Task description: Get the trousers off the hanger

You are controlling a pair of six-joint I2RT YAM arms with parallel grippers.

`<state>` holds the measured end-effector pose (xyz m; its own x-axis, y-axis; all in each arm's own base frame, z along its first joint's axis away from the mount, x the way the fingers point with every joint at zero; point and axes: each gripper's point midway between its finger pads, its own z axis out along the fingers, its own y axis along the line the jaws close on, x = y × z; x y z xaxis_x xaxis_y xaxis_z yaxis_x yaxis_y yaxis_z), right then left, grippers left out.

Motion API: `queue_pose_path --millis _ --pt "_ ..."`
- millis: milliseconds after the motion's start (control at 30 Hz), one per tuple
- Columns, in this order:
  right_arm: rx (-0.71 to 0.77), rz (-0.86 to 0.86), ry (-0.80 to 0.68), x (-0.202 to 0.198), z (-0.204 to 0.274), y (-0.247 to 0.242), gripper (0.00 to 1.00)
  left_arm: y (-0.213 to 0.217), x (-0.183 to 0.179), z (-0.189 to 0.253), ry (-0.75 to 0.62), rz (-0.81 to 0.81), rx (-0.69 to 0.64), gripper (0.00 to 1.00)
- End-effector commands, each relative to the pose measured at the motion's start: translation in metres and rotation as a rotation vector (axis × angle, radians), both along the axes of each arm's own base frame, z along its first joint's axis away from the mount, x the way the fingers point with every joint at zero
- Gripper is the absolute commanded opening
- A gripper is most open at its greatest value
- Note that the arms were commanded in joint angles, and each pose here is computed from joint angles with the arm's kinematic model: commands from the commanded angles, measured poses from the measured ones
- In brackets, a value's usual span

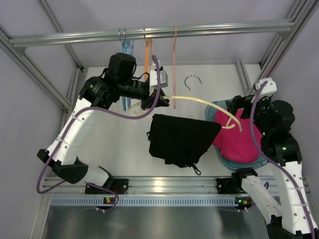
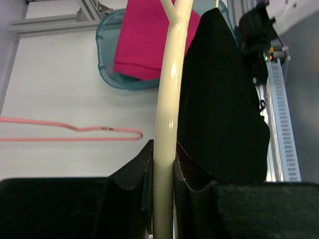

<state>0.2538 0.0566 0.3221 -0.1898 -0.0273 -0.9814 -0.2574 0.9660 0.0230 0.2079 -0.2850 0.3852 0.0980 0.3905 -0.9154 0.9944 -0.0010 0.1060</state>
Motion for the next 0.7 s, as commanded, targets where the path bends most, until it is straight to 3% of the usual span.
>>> queue_pose_path --millis 0,167,200,300,467,600,667 --pt "-0.011 -0.123 -0.255 -0.019 0.093 -0.027 0.99 -0.030 -0.005 0.065 0.022 0.080 -0.197 0.00" --pt "-0.017 -0.278 -0.386 -0.038 0.150 -0.058 0.99 -0.072 -0.027 0.049 0.159 0.126 -0.189 0.00" --pt "-0.013 -0.291 -0.420 -0.047 0.164 -0.061 0.99 -0.077 -0.017 0.043 0.145 0.219 -0.172 0.00" --pt "-0.030 -0.264 -0.460 -0.059 0.184 -0.058 0.99 -0.104 -0.019 0.036 0.186 0.303 -0.182 0.00" --pt "-0.127 -0.185 -0.401 -0.062 0.175 -0.049 0.99 -0.140 0.018 0.038 0.297 0.499 -0.254 0.00" --pt "-0.163 -0.064 -0.329 -0.070 0.152 -0.031 0.99 -0.157 0.045 0.080 0.336 0.621 -0.412 0.00" --pt "-0.170 -0.014 -0.282 -0.073 0.137 -0.024 0.99 -0.168 0.056 0.081 0.377 0.680 -0.447 0.00"
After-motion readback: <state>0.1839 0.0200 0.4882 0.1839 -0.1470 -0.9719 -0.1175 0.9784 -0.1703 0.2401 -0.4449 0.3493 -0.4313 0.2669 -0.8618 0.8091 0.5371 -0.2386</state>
